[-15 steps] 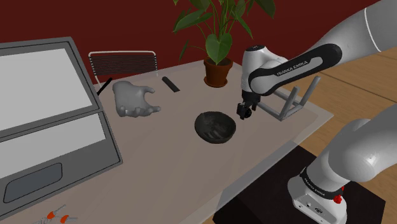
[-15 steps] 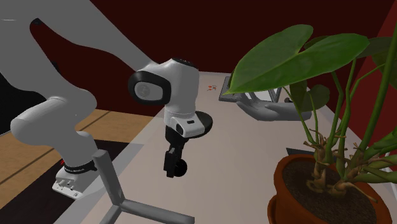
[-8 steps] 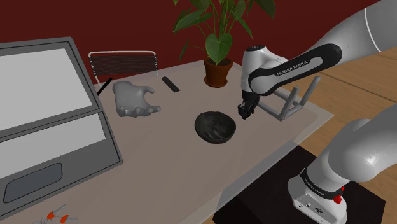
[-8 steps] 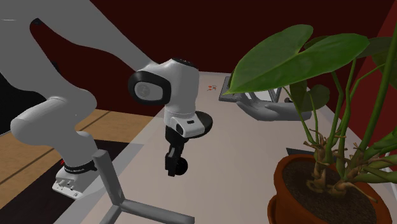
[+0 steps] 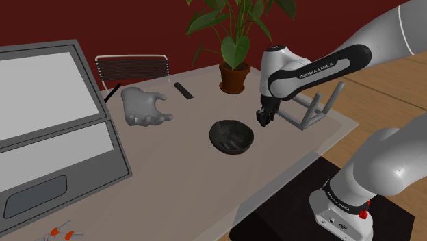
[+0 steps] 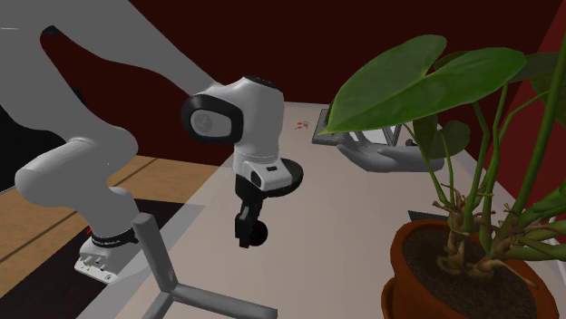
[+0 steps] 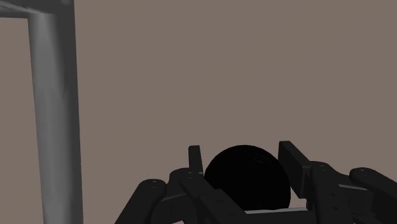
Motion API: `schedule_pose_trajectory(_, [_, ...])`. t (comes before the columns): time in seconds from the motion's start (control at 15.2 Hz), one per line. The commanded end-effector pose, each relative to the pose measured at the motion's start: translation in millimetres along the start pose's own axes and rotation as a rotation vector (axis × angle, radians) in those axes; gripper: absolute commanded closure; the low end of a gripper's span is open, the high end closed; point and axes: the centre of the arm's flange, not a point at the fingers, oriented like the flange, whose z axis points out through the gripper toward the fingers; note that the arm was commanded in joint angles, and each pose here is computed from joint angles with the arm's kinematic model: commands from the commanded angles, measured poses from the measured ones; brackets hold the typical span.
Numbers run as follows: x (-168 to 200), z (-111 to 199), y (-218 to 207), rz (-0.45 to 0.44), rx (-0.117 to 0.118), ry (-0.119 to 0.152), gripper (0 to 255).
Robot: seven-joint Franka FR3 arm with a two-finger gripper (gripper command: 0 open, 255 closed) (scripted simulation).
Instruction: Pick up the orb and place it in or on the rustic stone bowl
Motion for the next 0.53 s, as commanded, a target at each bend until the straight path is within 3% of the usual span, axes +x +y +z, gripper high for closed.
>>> schedule_pose_trajectory(0.0, [-1.6,-9.6,1.3,0.000,0.000,0.000,255])
schedule_pose_trajectory(0.46, [-5.8,-45.9,6.4,0.000,0.000,0.000,255])
